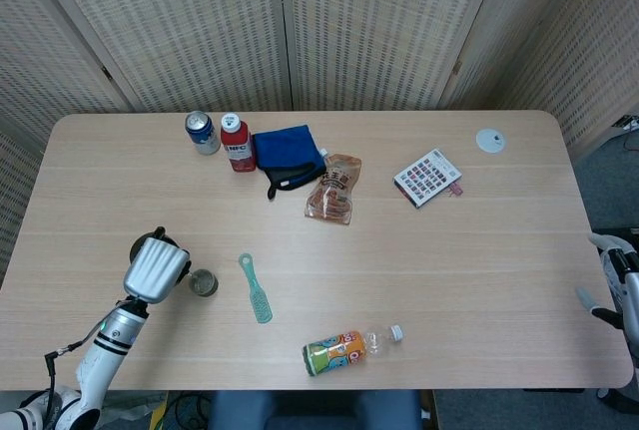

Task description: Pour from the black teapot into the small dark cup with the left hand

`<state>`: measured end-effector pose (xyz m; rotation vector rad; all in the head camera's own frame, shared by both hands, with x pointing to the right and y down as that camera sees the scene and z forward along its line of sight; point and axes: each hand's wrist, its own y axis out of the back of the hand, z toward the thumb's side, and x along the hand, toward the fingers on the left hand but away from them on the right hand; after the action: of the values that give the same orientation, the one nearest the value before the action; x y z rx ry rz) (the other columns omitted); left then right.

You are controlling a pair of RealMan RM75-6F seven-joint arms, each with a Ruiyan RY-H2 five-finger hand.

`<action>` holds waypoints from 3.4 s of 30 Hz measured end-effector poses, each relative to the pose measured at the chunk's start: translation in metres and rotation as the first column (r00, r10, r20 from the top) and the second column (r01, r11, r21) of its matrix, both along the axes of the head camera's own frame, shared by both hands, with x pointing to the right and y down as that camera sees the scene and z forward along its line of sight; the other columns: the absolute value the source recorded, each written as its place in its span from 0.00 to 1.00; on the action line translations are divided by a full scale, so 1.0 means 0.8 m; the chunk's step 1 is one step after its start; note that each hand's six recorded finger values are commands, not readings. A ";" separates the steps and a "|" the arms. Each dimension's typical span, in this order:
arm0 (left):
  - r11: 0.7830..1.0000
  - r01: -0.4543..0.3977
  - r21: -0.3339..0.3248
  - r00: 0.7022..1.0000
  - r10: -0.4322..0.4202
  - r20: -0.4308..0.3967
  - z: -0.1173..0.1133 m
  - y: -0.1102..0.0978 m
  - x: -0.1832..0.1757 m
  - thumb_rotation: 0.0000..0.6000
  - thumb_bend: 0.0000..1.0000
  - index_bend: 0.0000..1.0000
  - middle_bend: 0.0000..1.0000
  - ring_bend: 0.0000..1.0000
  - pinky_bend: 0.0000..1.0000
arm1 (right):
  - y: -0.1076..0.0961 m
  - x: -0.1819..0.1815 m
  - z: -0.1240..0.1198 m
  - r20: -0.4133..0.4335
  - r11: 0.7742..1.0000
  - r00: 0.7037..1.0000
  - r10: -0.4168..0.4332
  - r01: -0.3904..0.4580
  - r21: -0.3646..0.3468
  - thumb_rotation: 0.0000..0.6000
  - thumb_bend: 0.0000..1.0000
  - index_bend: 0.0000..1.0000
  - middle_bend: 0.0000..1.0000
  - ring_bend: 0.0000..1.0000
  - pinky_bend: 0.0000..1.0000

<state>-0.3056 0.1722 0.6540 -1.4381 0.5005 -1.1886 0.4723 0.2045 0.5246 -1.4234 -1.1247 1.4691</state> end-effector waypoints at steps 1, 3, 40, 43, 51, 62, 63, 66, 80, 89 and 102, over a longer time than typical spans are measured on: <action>1.000 0.001 0.000 1.000 -0.001 0.000 0.000 0.000 0.000 1.00 0.40 1.00 1.00 1.00 0.44 | 0.000 0.000 0.000 0.000 1.000 1.000 0.000 0.000 0.000 1.00 0.16 0.26 0.26 0.16 0.16; 1.000 0.001 0.000 1.000 -0.001 0.000 0.000 0.001 0.000 1.00 0.40 1.00 1.00 1.00 0.44 | 0.000 0.000 -0.001 0.000 1.000 1.000 0.000 0.000 0.001 1.00 0.16 0.26 0.26 0.16 0.16; 0.997 0.059 -0.052 0.995 -0.063 -0.077 -0.001 -0.001 0.002 1.00 0.40 1.00 1.00 1.00 0.44 | 0.002 0.001 -0.002 -0.002 1.000 1.000 0.003 -0.003 0.004 1.00 0.16 0.26 0.26 0.16 0.16; 0.993 0.084 -0.077 0.990 -0.092 -0.107 -0.001 -0.002 0.000 1.00 0.40 1.00 1.00 1.00 0.44 | 0.001 0.001 -0.001 -0.003 1.000 1.000 0.002 -0.002 0.003 1.00 0.16 0.26 0.26 0.16 0.16; 0.983 0.136 -0.122 0.967 -0.158 -0.198 -0.005 -0.009 0.000 1.00 0.40 1.00 1.00 1.00 0.44 | 0.001 0.000 -0.002 -0.003 1.000 1.000 0.002 -0.002 0.005 1.00 0.16 0.26 0.26 0.16 0.16; 0.956 0.217 -0.197 0.862 -0.283 -0.421 -0.019 -0.028 -0.001 1.00 0.40 1.00 1.00 1.00 0.44 | -0.001 -0.004 0.000 -0.002 1.000 1.000 -0.002 0.002 0.002 1.00 0.16 0.26 0.26 0.16 0.16; 0.949 0.230 -0.213 0.842 -0.304 -0.445 -0.020 -0.031 -0.001 0.99 0.40 1.00 1.00 1.00 0.44 | -0.001 -0.004 0.001 -0.002 1.000 1.000 -0.003 0.003 0.002 1.00 0.16 0.26 0.26 0.16 0.16; 0.928 0.268 -0.257 0.794 -0.364 -0.487 -0.021 -0.041 -0.006 0.93 0.40 1.00 1.00 1.00 0.44 | -0.002 -0.004 0.001 -0.002 1.000 1.000 -0.003 0.003 0.003 1.00 0.16 0.26 0.26 0.16 0.16; 0.844 0.390 -0.368 0.723 -0.528 -0.445 0.008 -0.073 -0.037 0.08 0.18 1.00 1.00 0.98 0.44 | -0.001 -0.002 0.000 -0.006 1.000 1.000 0.003 -0.003 0.001 1.00 0.16 0.26 0.26 0.16 0.16; 0.838 0.425 -0.343 0.732 -0.541 -0.414 0.027 -0.091 -0.054 0.00 0.15 1.00 1.00 0.91 0.42 | -0.002 -0.001 0.002 -0.010 1.000 1.000 0.005 -0.005 -0.002 1.00 0.16 0.26 0.26 0.16 0.16; 0.855 0.426 -0.295 0.813 -0.505 -0.291 0.061 -0.099 -0.074 0.00 0.15 0.93 1.00 0.84 0.35 | -0.004 0.001 0.006 -0.015 1.000 1.000 0.009 -0.009 -0.010 1.00 0.16 0.26 0.26 0.16 0.16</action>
<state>-0.3644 0.0932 0.7028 -1.8000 1.0594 -1.4018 0.4731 0.2016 0.5292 -1.4136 -1.1173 1.4915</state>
